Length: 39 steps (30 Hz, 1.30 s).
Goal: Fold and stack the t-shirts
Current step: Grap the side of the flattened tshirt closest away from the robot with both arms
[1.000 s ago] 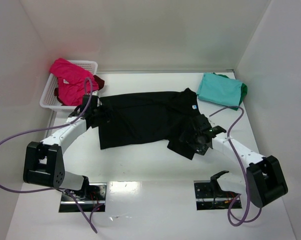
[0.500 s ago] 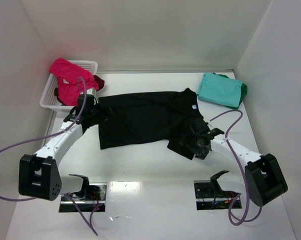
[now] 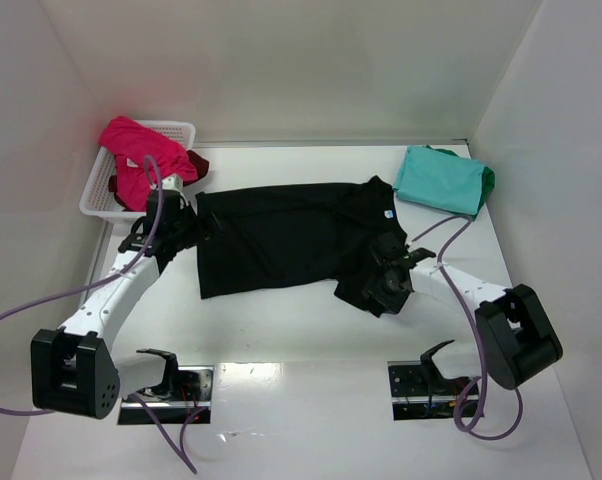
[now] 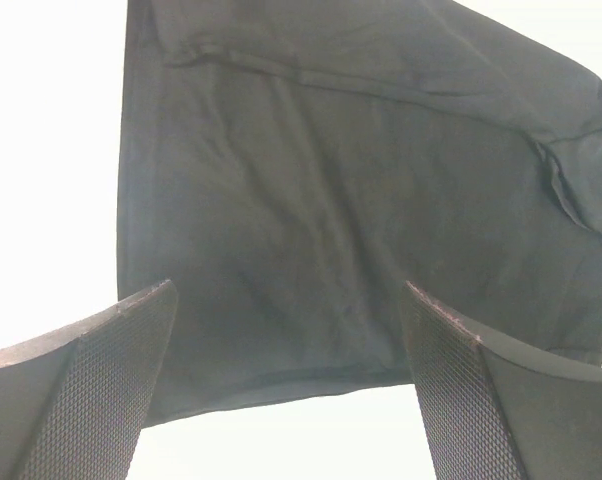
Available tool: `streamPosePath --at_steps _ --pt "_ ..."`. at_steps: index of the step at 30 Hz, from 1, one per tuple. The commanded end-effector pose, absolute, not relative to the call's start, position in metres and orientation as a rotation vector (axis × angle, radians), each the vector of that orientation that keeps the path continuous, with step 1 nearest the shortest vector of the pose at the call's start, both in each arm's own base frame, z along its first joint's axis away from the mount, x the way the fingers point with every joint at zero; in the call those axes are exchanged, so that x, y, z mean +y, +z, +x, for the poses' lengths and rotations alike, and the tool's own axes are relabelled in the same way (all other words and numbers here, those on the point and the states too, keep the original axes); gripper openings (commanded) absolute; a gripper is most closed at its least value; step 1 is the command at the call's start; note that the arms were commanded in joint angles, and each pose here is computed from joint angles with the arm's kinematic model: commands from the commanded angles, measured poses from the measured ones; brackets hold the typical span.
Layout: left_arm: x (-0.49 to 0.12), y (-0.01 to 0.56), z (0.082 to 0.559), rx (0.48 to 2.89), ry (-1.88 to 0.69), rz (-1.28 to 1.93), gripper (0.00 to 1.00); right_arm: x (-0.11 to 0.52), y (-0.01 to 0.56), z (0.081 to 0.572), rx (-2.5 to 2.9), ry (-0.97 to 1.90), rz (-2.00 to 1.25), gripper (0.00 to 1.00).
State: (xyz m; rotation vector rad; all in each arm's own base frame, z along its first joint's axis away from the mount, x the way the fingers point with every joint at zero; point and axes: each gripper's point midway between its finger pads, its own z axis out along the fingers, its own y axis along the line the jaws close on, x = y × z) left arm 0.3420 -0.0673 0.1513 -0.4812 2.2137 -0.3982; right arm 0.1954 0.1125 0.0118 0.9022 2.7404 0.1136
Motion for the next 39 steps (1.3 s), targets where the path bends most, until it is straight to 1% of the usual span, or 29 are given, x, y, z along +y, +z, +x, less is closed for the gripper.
streamPosePath --at_steps 1,2,3,5,6,8,10,11,14,18,20,23,27,29,32,37,39 --pt "-0.056 0.155 0.340 2.183 -0.365 -0.514 0.99 0.112 0.010 0.194 2.757 0.061 0.907 0.51" --pt "-0.057 0.156 0.339 2.182 -0.372 -0.510 0.99 0.113 0.010 0.195 2.758 0.059 0.912 0.43" --pt "-0.057 0.155 0.338 2.189 -0.374 -0.510 0.99 0.114 0.011 0.195 2.758 0.066 0.925 0.39" --pt "-0.057 0.150 0.333 2.209 -0.368 -0.515 0.99 0.115 0.011 0.195 2.746 0.077 0.963 0.32" --pt "-0.055 0.146 0.329 2.220 -0.364 -0.532 0.99 0.114 0.012 0.193 2.742 0.080 0.971 0.30" --pt "-0.050 0.136 0.319 2.245 -0.345 -0.593 0.99 0.114 0.017 0.194 2.716 0.098 0.982 0.29" --pt "-0.050 0.128 0.308 2.243 -0.354 -0.635 0.98 0.113 0.023 0.197 2.677 0.121 1.005 0.25" --pt "-0.053 0.126 0.302 2.239 -0.370 -0.644 0.97 0.113 0.027 0.199 2.656 0.136 1.011 0.24" --pt "-0.062 0.123 0.292 2.233 -0.404 -0.665 0.97 0.117 0.035 0.208 2.617 0.182 1.003 0.24" --pt "-0.064 0.101 0.273 2.298 -0.415 -0.774 0.96 0.124 0.048 0.227 2.557 0.247 0.983 0.23" --pt "-0.054 0.088 0.263 2.288 -0.357 -0.871 0.96 0.128 0.053 0.236 2.530 0.273 0.965 0.23" --pt "-0.038 0.085 0.255 2.253 -0.264 -0.962 0.96 0.133 0.061 0.247 2.511 0.302 0.928 0.23" --pt "-0.034 0.066 0.236 2.282 -0.227 -1.046 0.96 0.138 0.068 0.258 2.479 0.344 0.891 0.23" --pt "-0.039 0.056 0.234 2.303 -0.252 -1.061 0.95 0.139 0.070 0.263 2.469 0.365 0.868 0.23" --pt "-0.043 0.051 0.233 2.317 -0.273 -1.058 0.89 0.139 0.071 0.264 2.468 0.366 0.843 0.24" --pt "-0.041 0.046 0.237 2.340 -0.241 -1.023 0.89 0.142 0.076 0.268 2.454 0.404 0.835 0.25" --pt "-0.044 0.044 0.238 2.374 -0.250 -0.989 0.86 0.139 0.076 0.270 2.449 0.402 0.844 0.25"
